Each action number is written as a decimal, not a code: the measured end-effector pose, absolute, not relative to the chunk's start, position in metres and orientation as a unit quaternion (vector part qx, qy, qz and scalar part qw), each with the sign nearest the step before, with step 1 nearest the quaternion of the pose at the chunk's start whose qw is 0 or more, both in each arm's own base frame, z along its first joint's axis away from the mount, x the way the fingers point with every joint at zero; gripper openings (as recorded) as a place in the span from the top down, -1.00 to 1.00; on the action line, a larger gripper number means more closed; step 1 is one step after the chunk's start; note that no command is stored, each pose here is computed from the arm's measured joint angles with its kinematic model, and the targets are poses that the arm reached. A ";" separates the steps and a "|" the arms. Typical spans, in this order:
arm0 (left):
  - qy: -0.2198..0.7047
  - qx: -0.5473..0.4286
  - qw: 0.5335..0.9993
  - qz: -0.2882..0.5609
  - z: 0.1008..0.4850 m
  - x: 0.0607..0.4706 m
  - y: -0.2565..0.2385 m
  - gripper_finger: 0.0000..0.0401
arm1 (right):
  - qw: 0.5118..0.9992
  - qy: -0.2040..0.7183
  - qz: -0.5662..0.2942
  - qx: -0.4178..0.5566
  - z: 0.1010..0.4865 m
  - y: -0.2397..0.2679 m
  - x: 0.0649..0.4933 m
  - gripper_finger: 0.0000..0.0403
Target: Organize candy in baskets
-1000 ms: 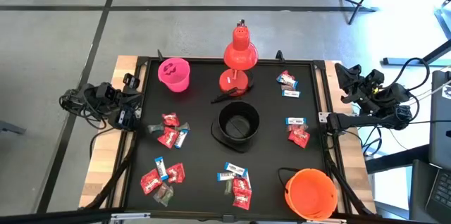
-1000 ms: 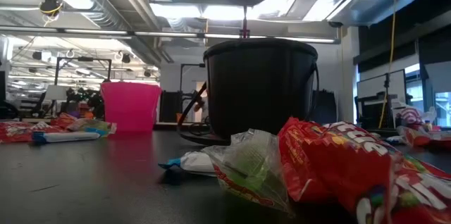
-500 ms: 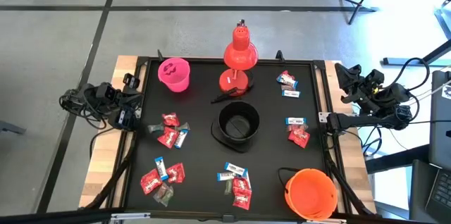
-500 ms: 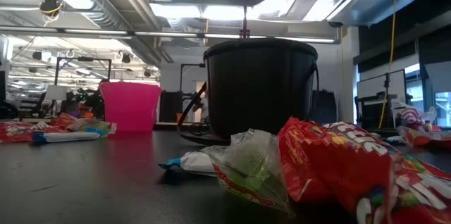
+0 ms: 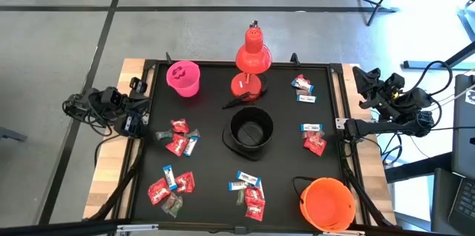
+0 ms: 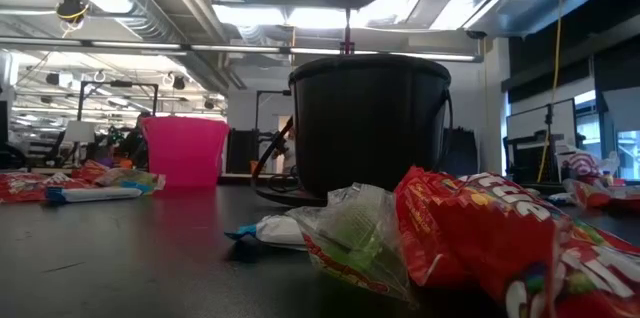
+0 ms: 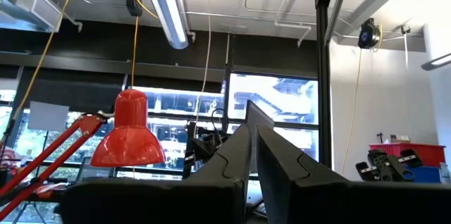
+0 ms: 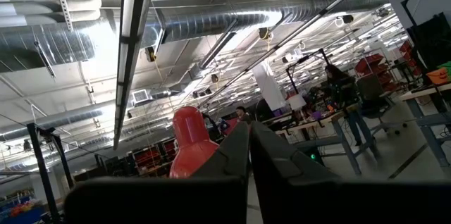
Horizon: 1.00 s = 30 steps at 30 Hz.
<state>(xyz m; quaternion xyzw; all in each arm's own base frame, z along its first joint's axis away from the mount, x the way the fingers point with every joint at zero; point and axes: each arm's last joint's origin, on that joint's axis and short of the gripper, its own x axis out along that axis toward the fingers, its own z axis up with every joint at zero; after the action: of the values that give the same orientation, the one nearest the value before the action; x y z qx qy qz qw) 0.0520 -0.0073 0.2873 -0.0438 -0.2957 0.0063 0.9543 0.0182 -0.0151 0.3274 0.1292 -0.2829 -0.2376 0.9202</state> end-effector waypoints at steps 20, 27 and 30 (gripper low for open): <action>-0.296 -0.044 0.954 0.006 0.287 0.052 -0.007 0.92 | 0.915 -0.304 -0.229 0.135 0.331 -0.015 0.016 0.93; -0.296 -0.044 0.954 0.006 0.287 0.052 -0.007 0.92 | 0.905 -0.333 -0.223 0.145 0.336 -0.015 0.012 0.93; -0.295 -0.044 0.954 0.006 0.287 0.052 -0.007 0.92 | 0.904 -0.336 -0.222 0.146 0.336 -0.015 0.012 0.93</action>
<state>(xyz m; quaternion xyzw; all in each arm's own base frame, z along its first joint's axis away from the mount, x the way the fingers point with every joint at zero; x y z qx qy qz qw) 0.0521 -0.0073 0.2872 -0.0437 -0.2954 0.0063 0.9543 0.0118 -0.0153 0.3363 0.1456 -0.3361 -0.2220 0.9037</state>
